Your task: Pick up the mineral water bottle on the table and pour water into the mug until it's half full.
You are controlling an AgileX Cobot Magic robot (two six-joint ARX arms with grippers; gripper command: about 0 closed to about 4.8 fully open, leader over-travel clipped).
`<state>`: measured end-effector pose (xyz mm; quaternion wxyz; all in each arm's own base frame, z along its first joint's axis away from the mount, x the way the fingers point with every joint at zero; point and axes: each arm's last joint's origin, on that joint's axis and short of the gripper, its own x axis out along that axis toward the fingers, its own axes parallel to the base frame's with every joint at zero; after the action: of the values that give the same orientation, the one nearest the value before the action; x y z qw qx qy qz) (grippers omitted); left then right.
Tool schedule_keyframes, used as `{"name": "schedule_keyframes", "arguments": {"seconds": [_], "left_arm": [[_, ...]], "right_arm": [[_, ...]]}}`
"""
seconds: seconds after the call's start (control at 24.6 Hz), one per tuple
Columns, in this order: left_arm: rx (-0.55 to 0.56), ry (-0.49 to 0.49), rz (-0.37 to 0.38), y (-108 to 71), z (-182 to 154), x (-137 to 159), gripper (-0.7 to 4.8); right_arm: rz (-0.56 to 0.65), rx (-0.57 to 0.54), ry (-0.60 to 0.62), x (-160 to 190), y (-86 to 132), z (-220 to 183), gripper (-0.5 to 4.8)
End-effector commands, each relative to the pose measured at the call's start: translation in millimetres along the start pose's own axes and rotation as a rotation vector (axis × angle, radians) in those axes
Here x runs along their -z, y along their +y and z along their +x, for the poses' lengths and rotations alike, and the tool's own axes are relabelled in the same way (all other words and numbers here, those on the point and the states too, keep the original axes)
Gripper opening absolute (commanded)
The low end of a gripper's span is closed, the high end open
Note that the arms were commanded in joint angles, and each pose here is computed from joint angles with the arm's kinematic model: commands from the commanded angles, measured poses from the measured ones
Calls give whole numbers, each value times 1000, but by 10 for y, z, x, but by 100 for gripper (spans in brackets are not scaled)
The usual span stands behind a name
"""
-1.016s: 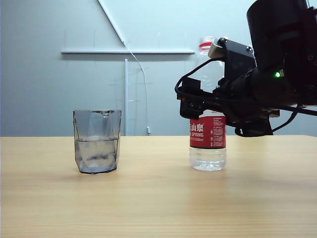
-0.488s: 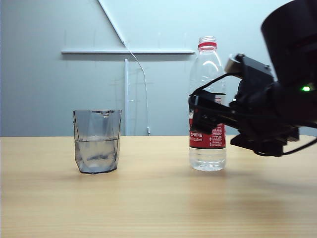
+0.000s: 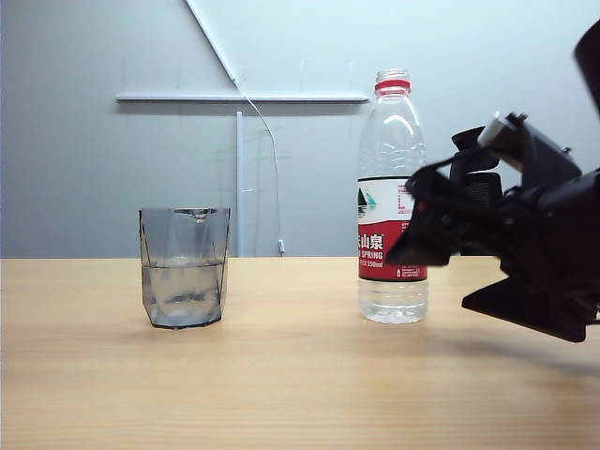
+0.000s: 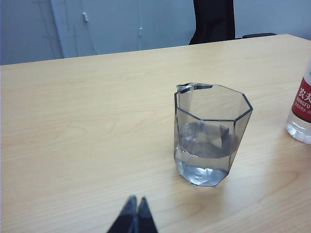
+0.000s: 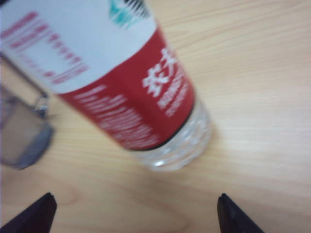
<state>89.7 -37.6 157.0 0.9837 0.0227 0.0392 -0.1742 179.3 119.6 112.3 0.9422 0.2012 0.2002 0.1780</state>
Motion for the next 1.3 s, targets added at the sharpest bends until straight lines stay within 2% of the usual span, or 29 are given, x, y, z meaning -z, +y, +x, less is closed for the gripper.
{"name": "schedule_keyframes", "arguments": {"seconds": [0.04,0.08,0.12,0.16,0.2,0.37,0.57,0.77,0.98,1.3], "left_arm": [[-21,-14,-6,24,-1,-19,-2],[-74,-13,-11,76,-1,-19,-2],[-107,-12,-13,108,-3,-18,-2],[-191,-9,-19,188,-11,-13,-2],[-265,-7,-25,257,-23,-10,-2],[-359,-4,-32,346,-47,-5,-2],[-366,-4,-33,354,-50,-5,-2],[-367,-4,-33,354,-50,-5,-2],[-366,-4,-33,353,-50,-5,-2],[-366,-4,-33,353,-50,-5,-2]], "right_arm": [[44,-121,5,-44,51,-80,428],[43,-192,23,-56,74,-132,165],[43,-220,27,-64,83,-154,63],[42,-264,26,-85,100,-201,-2],[41,-286,17,-111,114,-235,-3],[42,-324,-33,-195,151,-319,-3],[47,-282,-128,-334,181,-453,-3],[-45,-259,-158,-401,191,-573,-3],[-45,-179,-190,-437,168,-661,-3],[-42,-180,-204,-455,173,-685,-1]]}}
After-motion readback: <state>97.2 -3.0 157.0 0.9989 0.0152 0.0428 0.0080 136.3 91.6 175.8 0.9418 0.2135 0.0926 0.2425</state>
